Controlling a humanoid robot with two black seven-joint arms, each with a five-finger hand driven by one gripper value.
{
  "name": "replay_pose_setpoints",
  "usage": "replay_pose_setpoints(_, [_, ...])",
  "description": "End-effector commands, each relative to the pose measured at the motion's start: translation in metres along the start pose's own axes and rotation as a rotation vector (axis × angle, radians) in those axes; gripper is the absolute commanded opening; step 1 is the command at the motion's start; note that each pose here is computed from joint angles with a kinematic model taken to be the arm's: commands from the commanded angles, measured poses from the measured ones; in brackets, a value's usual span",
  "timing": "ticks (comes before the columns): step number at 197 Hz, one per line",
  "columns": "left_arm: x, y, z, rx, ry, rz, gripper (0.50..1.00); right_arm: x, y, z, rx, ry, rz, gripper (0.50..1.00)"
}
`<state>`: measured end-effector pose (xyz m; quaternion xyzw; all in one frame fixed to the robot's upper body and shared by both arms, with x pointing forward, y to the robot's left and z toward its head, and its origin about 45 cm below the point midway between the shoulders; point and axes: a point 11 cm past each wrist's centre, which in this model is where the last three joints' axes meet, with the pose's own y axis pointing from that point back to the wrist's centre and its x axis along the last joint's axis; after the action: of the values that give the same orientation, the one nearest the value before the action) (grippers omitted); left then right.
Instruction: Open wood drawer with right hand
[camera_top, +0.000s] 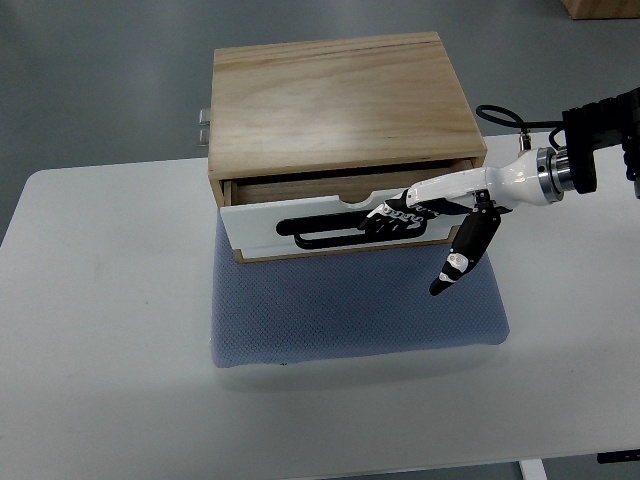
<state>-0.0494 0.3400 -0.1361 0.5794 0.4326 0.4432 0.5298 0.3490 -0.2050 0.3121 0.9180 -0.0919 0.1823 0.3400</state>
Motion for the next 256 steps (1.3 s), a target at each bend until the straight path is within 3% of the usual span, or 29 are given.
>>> replay_pose_setpoints(1, [0.0,0.0,0.0,0.0,0.0,0.0,1.0,-0.001,0.002,0.0,-0.002,-0.003,0.0,0.944])
replay_pose_setpoints(181, [0.0,0.0,0.0,0.0,0.0,0.0,1.0,-0.01,0.022,0.001,-0.009,-0.01,0.003,0.944])
replay_pose_setpoints(256, [0.0,0.0,0.0,0.0,0.0,0.0,1.0,0.023,0.06,-0.02,0.025,-0.033,0.118,0.944])
